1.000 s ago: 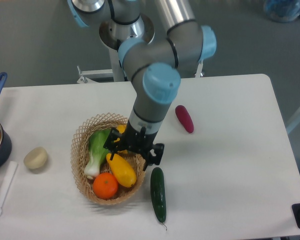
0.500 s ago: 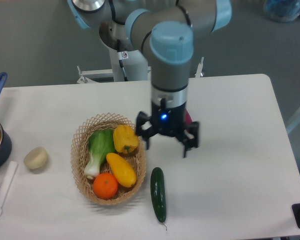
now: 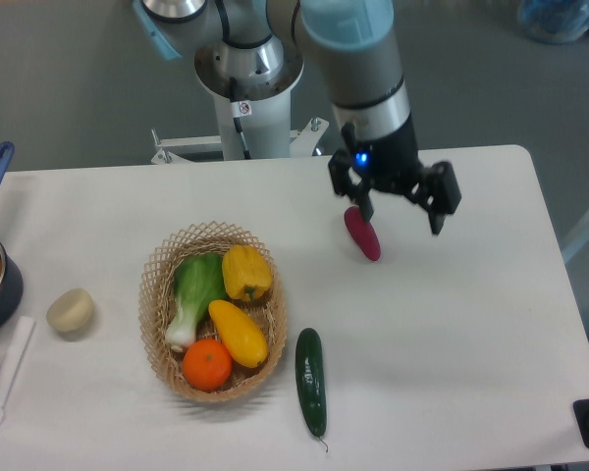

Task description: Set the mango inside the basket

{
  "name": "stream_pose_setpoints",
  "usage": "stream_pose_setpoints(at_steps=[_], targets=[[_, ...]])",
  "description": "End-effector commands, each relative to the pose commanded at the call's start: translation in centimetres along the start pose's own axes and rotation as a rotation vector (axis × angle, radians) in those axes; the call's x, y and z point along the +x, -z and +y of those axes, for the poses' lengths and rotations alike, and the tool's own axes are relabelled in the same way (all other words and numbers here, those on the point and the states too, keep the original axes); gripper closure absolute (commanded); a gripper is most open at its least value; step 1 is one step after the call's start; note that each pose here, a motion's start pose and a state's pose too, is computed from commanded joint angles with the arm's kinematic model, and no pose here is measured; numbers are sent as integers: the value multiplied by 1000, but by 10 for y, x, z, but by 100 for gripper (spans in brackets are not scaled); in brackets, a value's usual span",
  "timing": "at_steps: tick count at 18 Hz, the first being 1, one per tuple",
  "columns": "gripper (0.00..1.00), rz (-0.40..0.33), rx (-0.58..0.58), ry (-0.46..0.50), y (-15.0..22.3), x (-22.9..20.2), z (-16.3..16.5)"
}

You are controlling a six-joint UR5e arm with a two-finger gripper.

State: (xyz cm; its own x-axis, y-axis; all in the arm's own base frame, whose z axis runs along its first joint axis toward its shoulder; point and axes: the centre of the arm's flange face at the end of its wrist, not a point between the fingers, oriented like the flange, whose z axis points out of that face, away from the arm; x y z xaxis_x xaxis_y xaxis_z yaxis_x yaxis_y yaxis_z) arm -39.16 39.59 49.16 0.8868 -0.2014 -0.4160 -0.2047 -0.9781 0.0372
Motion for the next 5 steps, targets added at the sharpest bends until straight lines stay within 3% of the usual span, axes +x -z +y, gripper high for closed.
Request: stream_pose_setpoints(at_steps=[5], targets=[[0,1,0,-19,0,1,5]])
